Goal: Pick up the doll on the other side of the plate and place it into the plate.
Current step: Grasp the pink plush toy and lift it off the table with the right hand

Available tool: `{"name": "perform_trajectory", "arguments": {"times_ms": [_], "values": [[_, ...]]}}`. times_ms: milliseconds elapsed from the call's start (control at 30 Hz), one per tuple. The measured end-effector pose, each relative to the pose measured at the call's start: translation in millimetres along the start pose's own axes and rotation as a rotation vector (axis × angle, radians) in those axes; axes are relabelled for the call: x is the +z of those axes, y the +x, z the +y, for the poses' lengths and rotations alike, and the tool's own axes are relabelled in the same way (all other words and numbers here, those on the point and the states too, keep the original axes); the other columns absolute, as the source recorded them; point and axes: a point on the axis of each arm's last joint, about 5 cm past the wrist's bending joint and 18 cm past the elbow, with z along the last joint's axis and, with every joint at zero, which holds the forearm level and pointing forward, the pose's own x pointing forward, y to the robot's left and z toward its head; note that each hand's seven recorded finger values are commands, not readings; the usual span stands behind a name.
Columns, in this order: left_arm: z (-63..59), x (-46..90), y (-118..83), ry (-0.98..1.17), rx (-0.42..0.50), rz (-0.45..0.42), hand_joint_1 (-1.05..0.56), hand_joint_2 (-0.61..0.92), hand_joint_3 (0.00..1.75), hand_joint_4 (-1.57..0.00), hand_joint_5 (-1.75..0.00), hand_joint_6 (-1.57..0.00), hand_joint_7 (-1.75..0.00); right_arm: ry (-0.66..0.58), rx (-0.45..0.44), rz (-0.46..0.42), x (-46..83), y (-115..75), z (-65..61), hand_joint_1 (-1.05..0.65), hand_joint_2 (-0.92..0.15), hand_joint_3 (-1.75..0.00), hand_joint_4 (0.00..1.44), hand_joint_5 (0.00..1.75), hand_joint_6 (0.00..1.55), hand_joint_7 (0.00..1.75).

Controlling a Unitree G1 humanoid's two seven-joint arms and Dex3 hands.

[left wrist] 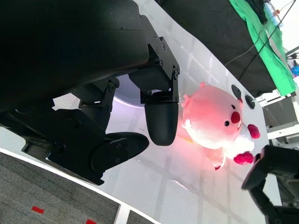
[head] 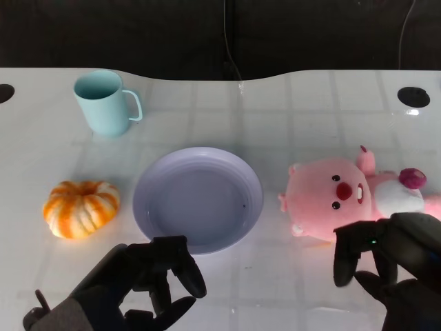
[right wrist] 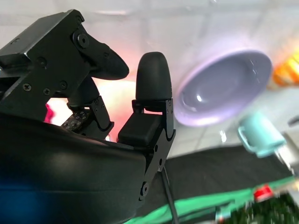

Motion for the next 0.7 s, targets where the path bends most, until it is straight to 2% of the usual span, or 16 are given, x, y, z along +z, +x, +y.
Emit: {"name": "perform_trajectory", "arguments": {"times_ms": [67, 133, 200, 233, 333, 400, 533, 700], "values": [[0.0, -0.3, 0.0, -0.001, 0.000, 0.002, -0.18, 0.65, 0.85, -0.70, -1.75, -0.66, -1.39, 0.021, -0.033, -0.002, 1.2, 0.1, 1.3, -0.06, -0.50, -0.79, 0.88, 1.09, 0.90, 0.59], [0.0, -0.9, 0.0, -0.001, 0.000, 0.004, -0.18, 0.65, 0.85, -0.70, -1.75, -0.66, -1.39, 0.035, -0.064, 0.001, 2.8, -0.7, 2.0, -0.11, -0.58, -0.61, 0.83, 0.93, 0.85, 0.41], [0.0, -1.7, -0.1, -0.003, 0.000, 0.008, -0.18, 0.65, 0.85, -0.70, -1.75, -0.66, -1.39, 0.039, -0.093, -0.001, 4.0, -1.8, 1.1, -0.12, -0.62, -0.53, 0.82, 0.87, 0.84, 0.34], [0.0, -1.8, -0.1, -0.003, 0.000, 0.009, -0.18, 0.66, 0.85, -0.70, -1.75, -0.66, -1.39, 0.040, -0.106, 0.002, 4.1, -2.3, 0.5, -0.19, -0.68, -0.43, 0.71, 0.77, 0.73, 0.25], [0.0, -1.8, -0.1, -0.003, 0.000, 0.009, -0.18, 0.66, 0.85, -0.69, -1.75, -0.66, -1.38, 0.015, -0.139, 0.008, 5.5, -3.5, -2.7, -0.32, -0.85, -0.14, 0.58, 0.59, 0.58, 0.10], [0.1, -1.8, -0.1, -0.003, 0.000, 0.009, -0.18, 0.66, 0.85, -0.69, -1.75, -0.66, -1.38, 0.003, -0.164, 0.004, 6.8, -4.1, -5.0, -0.36, -0.88, -0.08, 0.51, 0.55, 0.53, 0.06], [0.1, -1.8, -0.1, -0.003, 0.000, 0.009, -0.17, 0.66, 0.85, -0.69, -1.75, -0.66, -1.38, -0.006, -0.182, 0.007, 7.8, -5.1, -7.8, -0.45, -0.91, -0.03, 0.29, 0.48, 0.37, 0.00], [0.0, -1.9, -0.2, -0.002, 0.000, 0.010, -0.19, 0.66, 0.84, -0.70, -1.75, -0.66, -1.38, -0.047, -0.199, 0.043, 6.0, -7.5, -14.8, -0.53, -0.92, -0.01, 0.19, 0.47, 0.25, 0.00]]}}
